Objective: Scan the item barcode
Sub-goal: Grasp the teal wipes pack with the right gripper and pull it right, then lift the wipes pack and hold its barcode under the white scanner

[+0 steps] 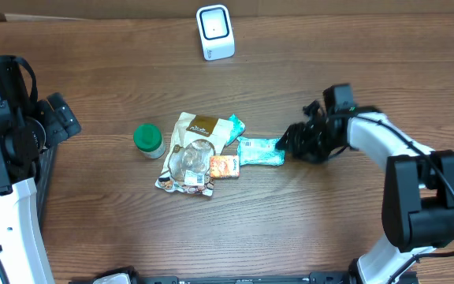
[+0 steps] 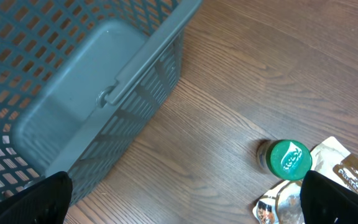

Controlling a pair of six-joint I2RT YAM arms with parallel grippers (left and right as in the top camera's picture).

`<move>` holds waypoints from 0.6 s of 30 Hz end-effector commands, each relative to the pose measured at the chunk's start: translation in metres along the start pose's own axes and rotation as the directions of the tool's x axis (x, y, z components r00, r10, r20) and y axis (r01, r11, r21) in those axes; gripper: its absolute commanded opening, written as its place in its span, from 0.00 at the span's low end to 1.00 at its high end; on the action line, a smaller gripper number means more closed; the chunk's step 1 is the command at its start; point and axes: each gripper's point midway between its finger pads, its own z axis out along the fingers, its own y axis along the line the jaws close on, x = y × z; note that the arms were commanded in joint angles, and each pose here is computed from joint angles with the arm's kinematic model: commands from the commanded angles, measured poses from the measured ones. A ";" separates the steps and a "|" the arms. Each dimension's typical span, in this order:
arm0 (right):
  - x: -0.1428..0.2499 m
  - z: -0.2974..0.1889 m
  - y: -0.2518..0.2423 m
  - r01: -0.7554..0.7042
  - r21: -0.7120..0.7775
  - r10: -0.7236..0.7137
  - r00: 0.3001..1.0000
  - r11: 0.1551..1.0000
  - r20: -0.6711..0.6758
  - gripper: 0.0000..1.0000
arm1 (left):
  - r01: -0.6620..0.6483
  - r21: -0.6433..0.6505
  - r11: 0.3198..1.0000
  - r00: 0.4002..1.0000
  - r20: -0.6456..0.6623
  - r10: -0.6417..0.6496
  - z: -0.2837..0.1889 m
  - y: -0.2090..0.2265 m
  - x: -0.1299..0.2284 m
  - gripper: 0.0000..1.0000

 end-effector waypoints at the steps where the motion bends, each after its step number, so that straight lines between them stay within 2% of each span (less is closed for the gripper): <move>1: 0.019 0.017 -0.006 -0.090 -0.037 0.089 0.996 0.995 -0.012 0.57 | 0.026 -0.005 1.000 1.000 0.014 -0.026 -0.004 0.004 -0.002 1.00; 4: 0.020 0.024 -0.002 -0.063 -0.107 0.064 0.998 0.992 0.003 0.55 | 0.026 -0.005 1.000 1.000 0.014 -0.026 -0.004 0.004 -0.002 1.00; 8: 0.018 0.029 -0.004 -0.045 -0.130 0.051 0.998 0.990 0.040 0.47 | 0.026 -0.005 1.000 1.000 0.014 -0.026 -0.004 0.004 -0.002 1.00; 10: 0.016 0.029 -0.003 -0.038 -0.135 0.045 0.998 0.990 0.050 0.28 | 0.026 -0.005 1.000 1.000 0.015 -0.026 -0.004 0.004 -0.002 0.99; 12: 0.013 0.028 0.002 -0.022 -0.159 0.032 0.998 0.987 0.059 0.15 | 0.026 -0.005 1.000 1.000 0.014 -0.026 -0.004 0.004 -0.002 1.00; 13: 0.011 0.028 0.005 -0.012 -0.176 0.024 0.998 0.984 0.063 0.04 | 0.026 -0.005 1.000 1.000 0.014 -0.026 -0.004 0.004 -0.002 1.00; 18: 0.003 0.008 0.029 0.033 -0.226 -0.015 0.997 0.974 0.079 0.04 | 0.026 -0.005 1.000 1.000 0.014 -0.026 -0.004 0.004 -0.002 1.00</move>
